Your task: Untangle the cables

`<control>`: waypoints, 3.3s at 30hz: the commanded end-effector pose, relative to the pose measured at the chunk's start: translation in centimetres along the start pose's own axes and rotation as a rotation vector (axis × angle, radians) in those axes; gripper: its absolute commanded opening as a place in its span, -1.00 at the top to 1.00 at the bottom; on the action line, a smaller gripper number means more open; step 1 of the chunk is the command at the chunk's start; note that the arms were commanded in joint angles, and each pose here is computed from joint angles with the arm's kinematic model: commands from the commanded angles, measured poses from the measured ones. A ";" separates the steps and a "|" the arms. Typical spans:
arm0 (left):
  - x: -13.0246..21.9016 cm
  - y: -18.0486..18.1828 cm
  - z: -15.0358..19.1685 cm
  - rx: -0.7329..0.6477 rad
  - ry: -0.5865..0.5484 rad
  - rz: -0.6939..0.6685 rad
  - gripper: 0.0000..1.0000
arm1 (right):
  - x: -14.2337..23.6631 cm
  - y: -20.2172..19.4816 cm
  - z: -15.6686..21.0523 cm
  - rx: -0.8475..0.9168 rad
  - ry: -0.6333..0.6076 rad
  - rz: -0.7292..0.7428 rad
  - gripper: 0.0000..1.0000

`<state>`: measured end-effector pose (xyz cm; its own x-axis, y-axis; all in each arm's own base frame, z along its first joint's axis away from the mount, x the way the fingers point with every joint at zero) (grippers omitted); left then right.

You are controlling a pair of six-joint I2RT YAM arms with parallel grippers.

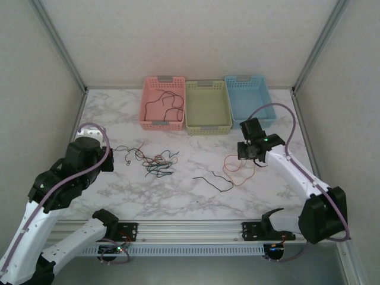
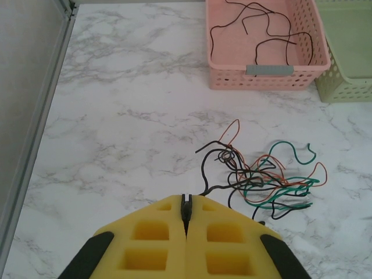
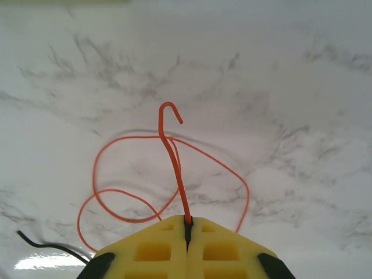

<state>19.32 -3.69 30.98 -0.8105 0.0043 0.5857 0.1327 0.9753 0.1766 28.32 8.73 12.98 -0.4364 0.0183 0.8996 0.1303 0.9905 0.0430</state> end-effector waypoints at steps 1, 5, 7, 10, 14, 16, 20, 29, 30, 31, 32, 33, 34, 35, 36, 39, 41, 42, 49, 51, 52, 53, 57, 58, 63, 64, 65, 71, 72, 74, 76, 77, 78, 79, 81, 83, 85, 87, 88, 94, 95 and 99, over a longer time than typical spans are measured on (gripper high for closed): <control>0.1 -0.2 -0.1 0.021 -0.012 0.018 1.00 | -2.5 0.6 1.4 -0.054 0.083 -0.014 1.00; 0.2 0.0 0.0 0.016 -0.012 0.012 1.00 | -4.9 0.5 2.4 -0.062 0.155 0.014 1.00; 0.2 0.0 0.0 0.014 -0.011 0.012 1.00 | -5.6 0.3 2.6 -0.063 0.174 0.029 1.00; 0.0 -0.1 0.1 0.010 -0.005 0.011 1.00 | -6.3 -0.3 2.9 -0.070 0.209 0.066 0.89; -0.3 -0.2 0.0 0.003 -0.003 0.008 1.00 | -6.7 -0.7 3.6 -0.067 0.241 0.093 0.62; -0.4 -0.2 0.0 -0.002 -0.001 0.005 1.00 | -6.6 -0.9 3.7 -0.070 0.238 0.096 0.54; -0.6 -0.3 -0.1 -0.008 0.000 0.005 1.00 | -6.4 -0.9 4.0 -0.078 0.250 0.099 0.26; -0.7 -0.3 0.4 -0.005 0.001 0.008 1.00 | -3.9 -0.8 5.1 -0.233 0.274 0.058 0.09; -0.7 -0.3 0.4 -0.004 -0.001 0.009 1.00 | -3.3 -0.7 5.0 -0.272 0.261 0.045 0.03; -0.7 -0.4 0.4 -0.004 -0.001 0.011 1.00 | -2.8 -0.6 5.0 -0.302 0.253 0.030 -0.04; -0.7 -0.4 0.4 -0.003 -0.003 0.011 1.00 | -2.5 -0.7 5.0 -0.324 0.246 0.026 -0.07; -0.7 -0.4 0.3 -0.002 -0.005 0.012 1.00 | -2.2 -0.8 5.1 -0.353 0.235 0.026 -0.15; -0.7 -0.4 0.4 -0.005 -0.004 0.012 1.00 | -2.1 -1.1 5.4 -0.384 0.229 0.029 -0.24; -0.8 -0.4 0.3 -0.007 -0.003 0.012 1.00 | -2.2 -1.1 5.6 -0.403 0.231 0.030 -0.29; -0.8 -0.4 0.3 -0.009 -0.005 0.012 1.00 | -2.4 -1.1 6.2 -0.423 0.248 0.030 -0.31; -0.7 -0.5 0.0 -0.018 -0.008 0.014 1.00 | -3.0 -1.2 7.7 -0.495 0.287 0.037 -0.32; -0.7 -0.4 -0.1 -0.018 -0.012 0.013 1.00 | -3.5 -1.1 8.4 -0.527 0.310 0.030 -0.33; -0.7 -0.5 -0.1 -0.017 -0.013 0.014 1.00 | -3.7 -1.3 8.6 -0.536 0.312 0.043 -0.33; -0.9 -0.7 0.2 -0.012 -0.006 0.024 1.00 | -5.0 -0.7 8.5 -0.568 0.325 0.043 -0.35; -0.5 -0.5 0.1 -0.011 -0.015 0.025 1.00 | -5.7 -0.5 8.7 -0.570 0.348 0.049 -0.34; -0.4 -0.4 0.0 -0.014 -0.015 0.023 1.00 | -6.0 -0.6 8.8 -0.568 0.356 0.062 -0.35; -0.3 -0.4 0.0 -0.016 -0.014 0.020 1.00 | -6.3 -0.6 9.0 -0.570 0.361 0.075 -0.34; -0.3 -0.4 0.1 -0.016 -0.013 0.020 1.00 | -7.1 -0.1 8.8 -0.579 0.364 0.061 -0.34; -0.4 -0.4 0.2 -0.016 -0.010 0.022 1.00 | -7.3 0.0 8.8 -0.574 0.370 0.059 -0.34; -0.6 -0.6 0.2 -0.018 -0.006 0.024 1.00 | -7.6 0.7 8.3 -0.552 0.371 0.057 -0.32; -0.5 -0.5 0.1 -0.017 -0.008 0.023 1.00 | -7.7 0.9 8.2 -0.548 0.372 0.055 -0.30; -0.6 -0.5 0.1 -0.017 -0.008 0.023 1.00 | -7.9 1.1 8.1 -0.540 0.374 0.054 -0.27; -0.6 -0.6 0.2 -0.018 -0.006 0.025 1.00 | -8.4 1.6 8.0 -0.518 0.373 0.051 0.17; -0.6 -0.5 0.2 -0.019 -0.004 0.023 1.00 | -8.4 1.6 8.0 -0.513 0.371 0.052 0.26; -0.6 -0.5 0.3 -0.023 -0.001 0.019 1.00 | -8.2 1.7 8.0 -0.501 0.363 0.057 0.44; -0.7 -0.5 0.4 -0.023 0.000 0.017 1.00 | -8.2 1.6 8.0 -0.490 0.360 0.062 0.58; -0.7 -0.5 0.4 -0.022 -0.001 0.017 1.00 | -8.1 1.5 8.0 -0.488 0.358 0.066 0.67; -0.7 -0.5 0.4 -0.020 -0.002 0.019 1.00 | -8.1 1.5 7.9 -0.483 0.354 0.068 0.76; -0.7 -0.5 0.4 -0.019 -0.002 0.019 1.00 | -8.0 1.5 8.0 -0.478 0.354 0.068 0.82; -0.7 -0.5 0.5 -0.018 -0.001 0.021 1.00 | -7.5 1.5 7.7 -0.469 0.338 0.066 0.95; -0.7 -0.6 0.6 -0.018 0.001 0.023 1.00 | -6.7 1.6 7.2 -0.454 0.319 0.058 1.00; -0.7 -0.5 0.6 -0.020 0.001 0.020 1.00 | -5.7 1.8 6.5 -0.442 0.297 0.045 1.00; -0.8 -0.5 0.6 -0.019 0.000 0.019 1.00 | -4.4 2.1 5.7 -0.430 0.274 0.025 1.00; -0.8 -0.5 0.6 -0.019 -0.001 0.019 1.00 | -3.6 2.4 5.3 -0.422 0.261 0.011 1.00; -0.9 -0.6 0.7 -0.022 0.001 0.021 1.00 | 2.4 4.8 0.7 -0.401 0.143 -0.139 1.00; -0.9 -0.6 0.7 -0.022 0.002 0.020 1.00 | 3.6 5.4 -0.3 -0.396 0.122 -0.170 1.00; -1.0 -0.6 0.8 -0.021 0.001 0.020 1.00 | 9.0 8.4 -5.2 -0.375 0.016 -0.316 1.00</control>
<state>19.74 -4.29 29.89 -0.8070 0.0241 0.5901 0.1583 0.9714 0.1767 29.70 15.16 19.03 -0.4411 -0.2151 0.8713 0.3873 0.8302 0.4010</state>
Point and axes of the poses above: each hand's point on the last joint's axis, 136 mm out from that joint toward the fingers, its own x axis back along the fingers, its own y axis along the line the jaws close on, z = x × y, the point moved 1 cm from there along x, back along the fingers, and after that the axes turned 12 degrees about -x, right-handed, at the moved point
